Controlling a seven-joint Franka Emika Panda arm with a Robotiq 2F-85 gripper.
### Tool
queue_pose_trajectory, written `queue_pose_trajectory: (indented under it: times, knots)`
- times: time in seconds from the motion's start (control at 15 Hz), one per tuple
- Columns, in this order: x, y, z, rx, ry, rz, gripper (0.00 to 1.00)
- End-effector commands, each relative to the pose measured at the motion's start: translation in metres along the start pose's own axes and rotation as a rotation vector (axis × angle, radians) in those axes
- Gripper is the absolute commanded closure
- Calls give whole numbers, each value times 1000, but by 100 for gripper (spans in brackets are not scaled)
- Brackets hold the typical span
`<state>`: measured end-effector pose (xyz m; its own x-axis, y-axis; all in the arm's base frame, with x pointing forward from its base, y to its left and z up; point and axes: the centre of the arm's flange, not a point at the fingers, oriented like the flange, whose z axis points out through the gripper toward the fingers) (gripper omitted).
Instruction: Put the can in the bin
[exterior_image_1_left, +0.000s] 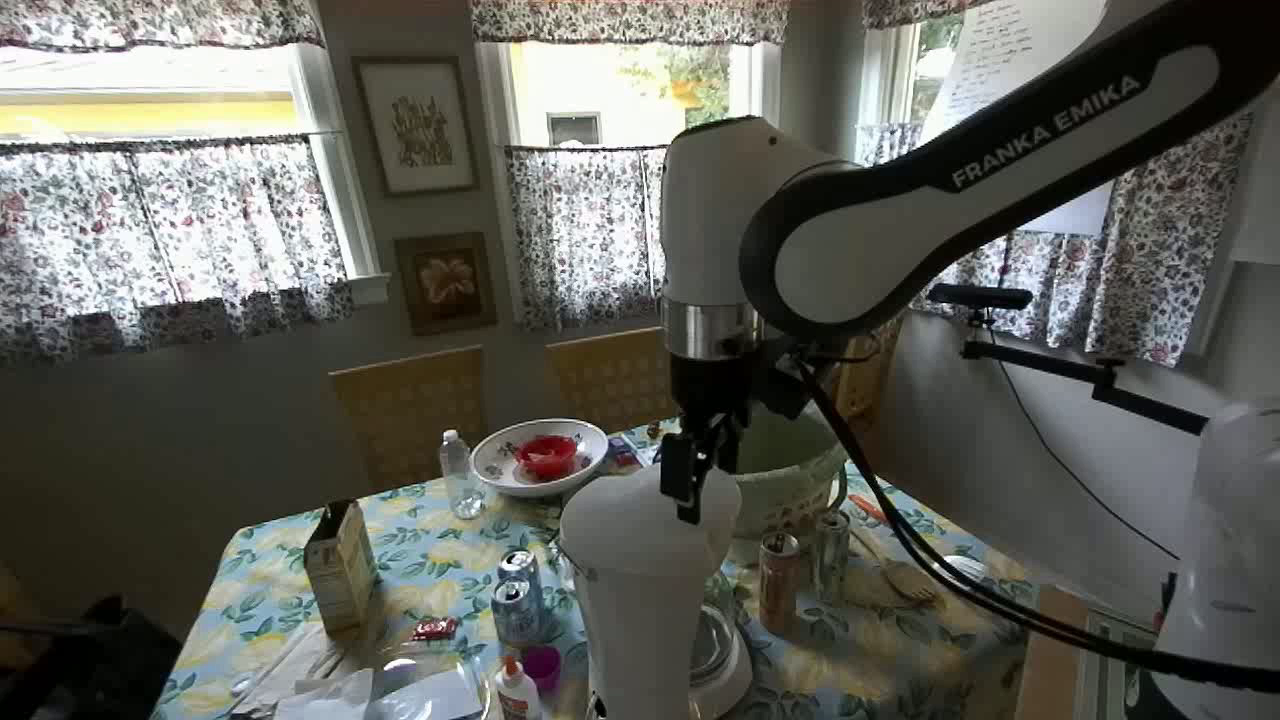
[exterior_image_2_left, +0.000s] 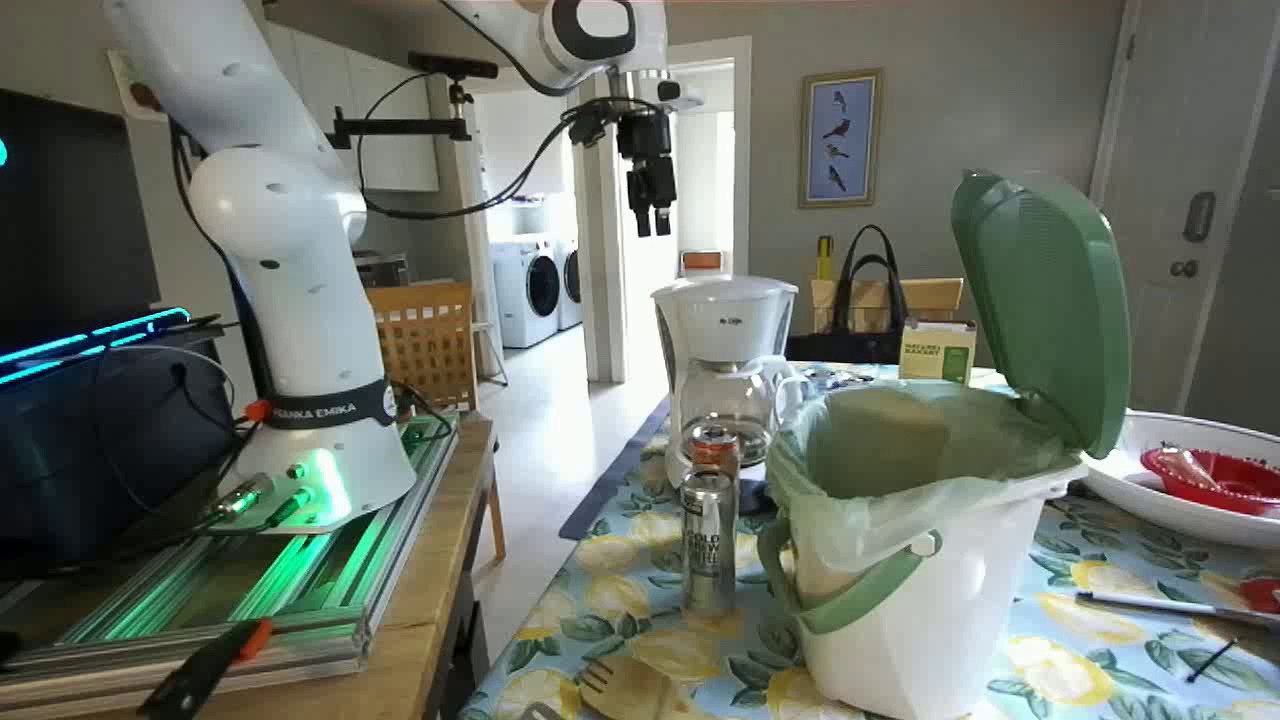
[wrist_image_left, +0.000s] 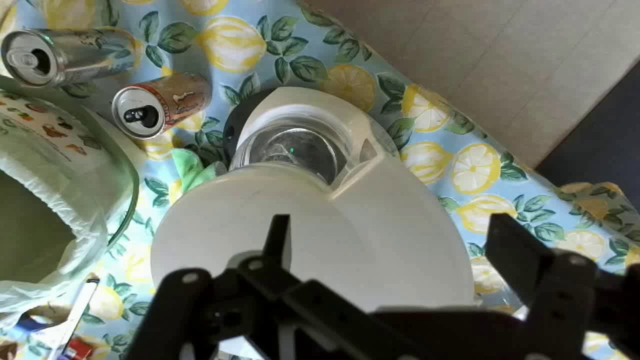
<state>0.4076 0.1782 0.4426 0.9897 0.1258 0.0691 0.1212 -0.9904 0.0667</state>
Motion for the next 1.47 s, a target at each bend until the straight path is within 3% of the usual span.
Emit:
queue_pose_trajectory:
  times: [0.0, 0.33, 0.4, 0.73, 1.0, 1.2, 1.4]
  knots:
    - [0, 0, 0, 0, 0, 0, 0]
    - [1, 4, 4, 0, 5, 2, 0]
    - [4, 13, 6, -11, 18, 64, 0]
    - [10, 99, 41, 11, 96, 355, 0]
    - [-3, 154, 75, -25, 150, 562, 0]
    - [-14, 177, 94, -53, 169, 616, 0]
    - [-22, 190, 113, -67, 161, 587, 0]
